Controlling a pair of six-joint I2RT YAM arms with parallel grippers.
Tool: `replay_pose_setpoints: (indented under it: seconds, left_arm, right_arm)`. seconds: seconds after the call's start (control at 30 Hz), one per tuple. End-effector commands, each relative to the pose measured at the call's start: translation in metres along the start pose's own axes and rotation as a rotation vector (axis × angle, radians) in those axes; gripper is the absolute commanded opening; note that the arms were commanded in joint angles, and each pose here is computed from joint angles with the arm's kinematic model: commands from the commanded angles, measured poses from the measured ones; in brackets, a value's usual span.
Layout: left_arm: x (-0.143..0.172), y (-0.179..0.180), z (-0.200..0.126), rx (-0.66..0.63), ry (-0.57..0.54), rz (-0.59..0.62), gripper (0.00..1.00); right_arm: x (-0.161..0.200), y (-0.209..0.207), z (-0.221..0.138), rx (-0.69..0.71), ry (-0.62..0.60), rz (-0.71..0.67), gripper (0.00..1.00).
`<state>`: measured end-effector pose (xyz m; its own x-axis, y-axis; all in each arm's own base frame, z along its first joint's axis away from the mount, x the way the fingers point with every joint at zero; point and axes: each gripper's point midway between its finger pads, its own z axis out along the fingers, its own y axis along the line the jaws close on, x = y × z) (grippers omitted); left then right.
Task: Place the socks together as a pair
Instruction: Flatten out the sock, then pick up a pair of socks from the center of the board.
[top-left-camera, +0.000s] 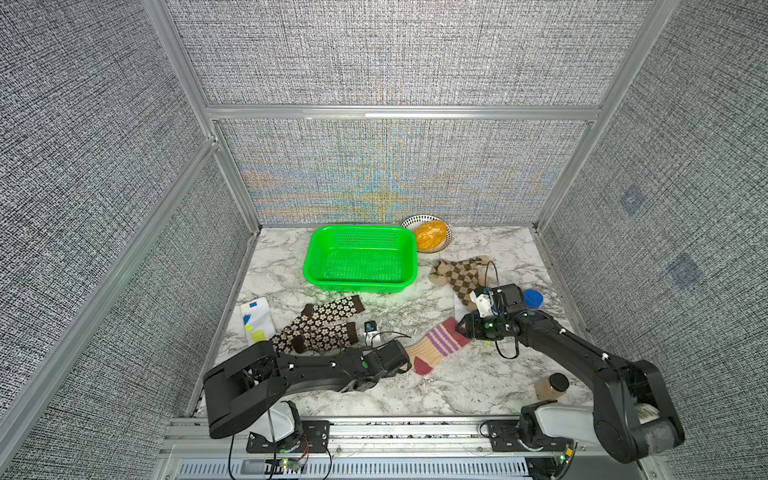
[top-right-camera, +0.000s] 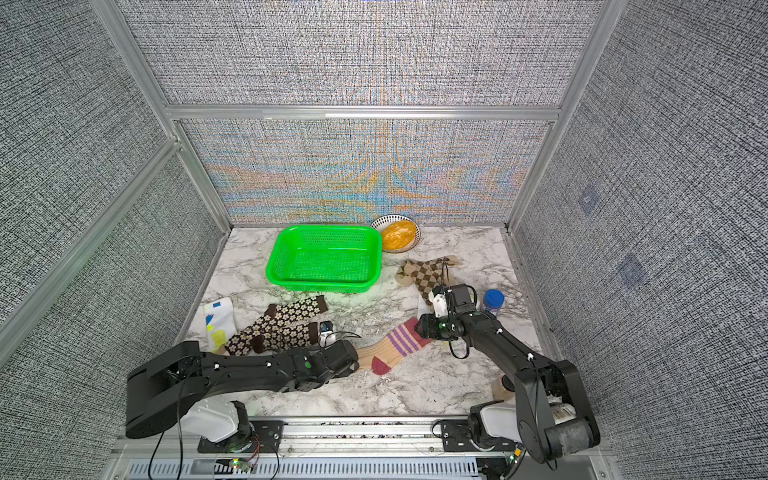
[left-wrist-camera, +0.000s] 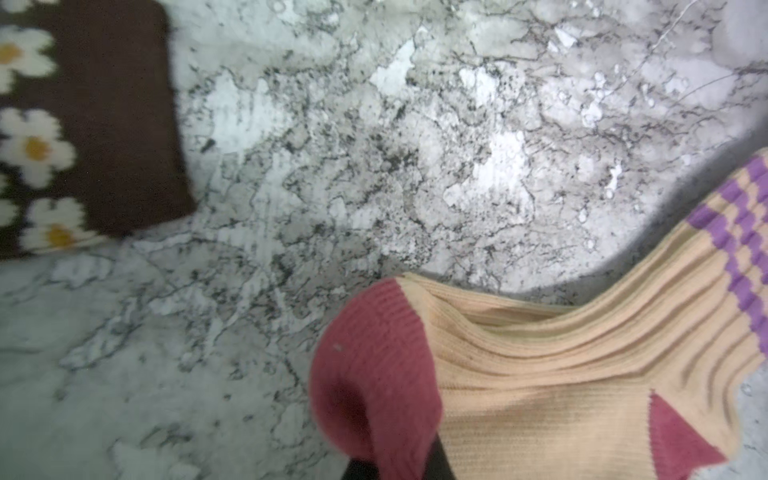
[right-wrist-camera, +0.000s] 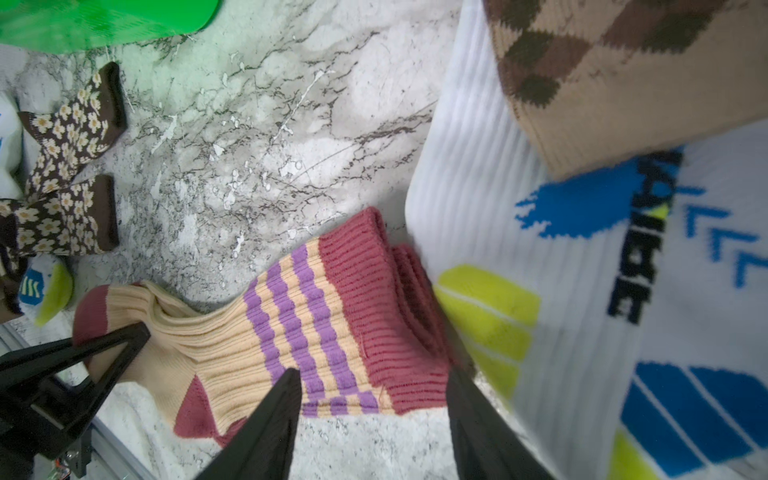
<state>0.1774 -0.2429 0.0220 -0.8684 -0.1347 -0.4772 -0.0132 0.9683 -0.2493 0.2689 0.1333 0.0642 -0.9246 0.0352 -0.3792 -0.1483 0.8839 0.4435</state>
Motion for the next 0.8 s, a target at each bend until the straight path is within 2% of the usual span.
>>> replay_pose_setpoints:
  seconds: [0.0,0.13,0.3,0.63,0.7,0.77]
  left_arm:
    - [-0.008,0.024,-0.013,-0.06,-0.036,0.029,0.07]
    - [-0.011,0.031,-0.024,-0.043,-0.046,0.061,0.07]
    - [-0.007,0.028,-0.02,-0.037,-0.026,0.094,0.07]
    - [-0.006,0.027,-0.016,-0.064,-0.016,0.13,0.07]
    - [-0.005,0.027,-0.015,-0.067,-0.011,0.137,0.07]
    - [-0.006,0.026,-0.015,-0.068,-0.011,0.142,0.07]
  right_arm:
    - [0.005,0.007,0.001,-0.025,0.01,0.008,0.59]
    - [0.014,0.012,0.013,-0.048,0.035,0.009,0.59]
    - [0.018,0.025,0.033,-0.078,0.065,-0.009,0.6]
    - [0.009,0.013,0.056,0.0,0.083,0.005,0.6]
    - [0.012,0.013,0.059,0.006,0.099,-0.005,0.58]
    - [0.017,0.011,0.061,0.03,0.118,-0.022,0.51]
